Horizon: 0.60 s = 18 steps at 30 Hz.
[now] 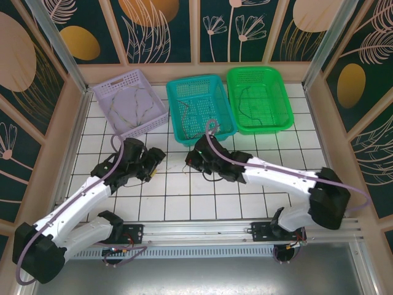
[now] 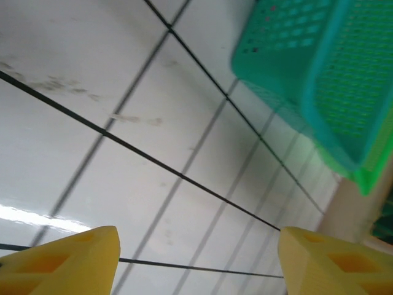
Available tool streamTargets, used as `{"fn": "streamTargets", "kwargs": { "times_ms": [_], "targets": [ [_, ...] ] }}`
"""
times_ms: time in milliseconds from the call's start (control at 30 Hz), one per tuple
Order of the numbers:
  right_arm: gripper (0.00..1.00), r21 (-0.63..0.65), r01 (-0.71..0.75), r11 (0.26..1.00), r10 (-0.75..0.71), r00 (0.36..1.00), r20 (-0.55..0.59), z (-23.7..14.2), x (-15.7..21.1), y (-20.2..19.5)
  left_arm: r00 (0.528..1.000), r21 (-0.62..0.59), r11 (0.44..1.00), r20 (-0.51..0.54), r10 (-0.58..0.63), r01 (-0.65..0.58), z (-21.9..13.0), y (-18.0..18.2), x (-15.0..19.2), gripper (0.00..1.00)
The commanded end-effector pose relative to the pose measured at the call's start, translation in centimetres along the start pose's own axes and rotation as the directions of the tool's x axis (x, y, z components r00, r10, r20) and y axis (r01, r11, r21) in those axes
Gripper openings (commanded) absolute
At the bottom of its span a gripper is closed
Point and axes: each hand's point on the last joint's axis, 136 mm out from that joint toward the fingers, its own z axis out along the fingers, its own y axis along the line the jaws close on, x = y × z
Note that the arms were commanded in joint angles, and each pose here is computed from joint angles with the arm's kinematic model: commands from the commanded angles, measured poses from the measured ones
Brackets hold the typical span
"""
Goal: Untangle the cables
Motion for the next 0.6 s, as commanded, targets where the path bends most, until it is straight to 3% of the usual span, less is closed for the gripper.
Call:
{"fn": "streamTargets", "kwargs": {
  "times_ms": [0, 200, 300, 367, 500, 567],
  "targets": [
    [0.0, -0.027, 0.174, 0.984, -0.171, 0.982, 0.086, -2.7, -1.5, 0.9, 0.995, 0.181, 0.979, -0.048, -0.09, 0.097, -1.7, -5.7, 0.4, 0.72],
    [0.0, -0.051, 0.209, 0.977, -0.201, 0.971, 0.131, -4.3, -4.2, 1.5, 0.992, 0.237, 0.964, -0.067, -0.109, 0.122, -2.0, -8.8, 0.5, 0.72],
    [0.0, -0.056, 0.223, 0.973, -0.214, 0.968, 0.133, -4.3, -4.9, 1.8, 0.991, 0.268, 0.955, -0.074, -0.108, 0.125, -1.6, -10.1, 0.5, 0.66],
    [0.0, -0.063, 0.238, 0.969, -0.228, 0.965, 0.132, -4.3, -5.2, 2.1, 0.992, 0.293, 0.949, -0.079, -0.096, 0.115, -1.2, -11.1, 0.7, 0.54],
    [0.0, -0.054, 0.304, 0.951, -0.294, 0.944, 0.149, -4.8, -6.0, 2.4, 0.997, 0.289, 0.955, -0.053, -0.055, 0.068, -0.6, -12.5, 0.4, 0.03],
    [0.0, -0.029, 0.366, 0.93, -0.357, 0.921, 0.158, -5.1, -6.4, 1.7, 0.999, 0.27, 0.963, 0.026, -0.031, 0.023, -1.1, -13.1, -1.2, 0.0]
  ]
}}
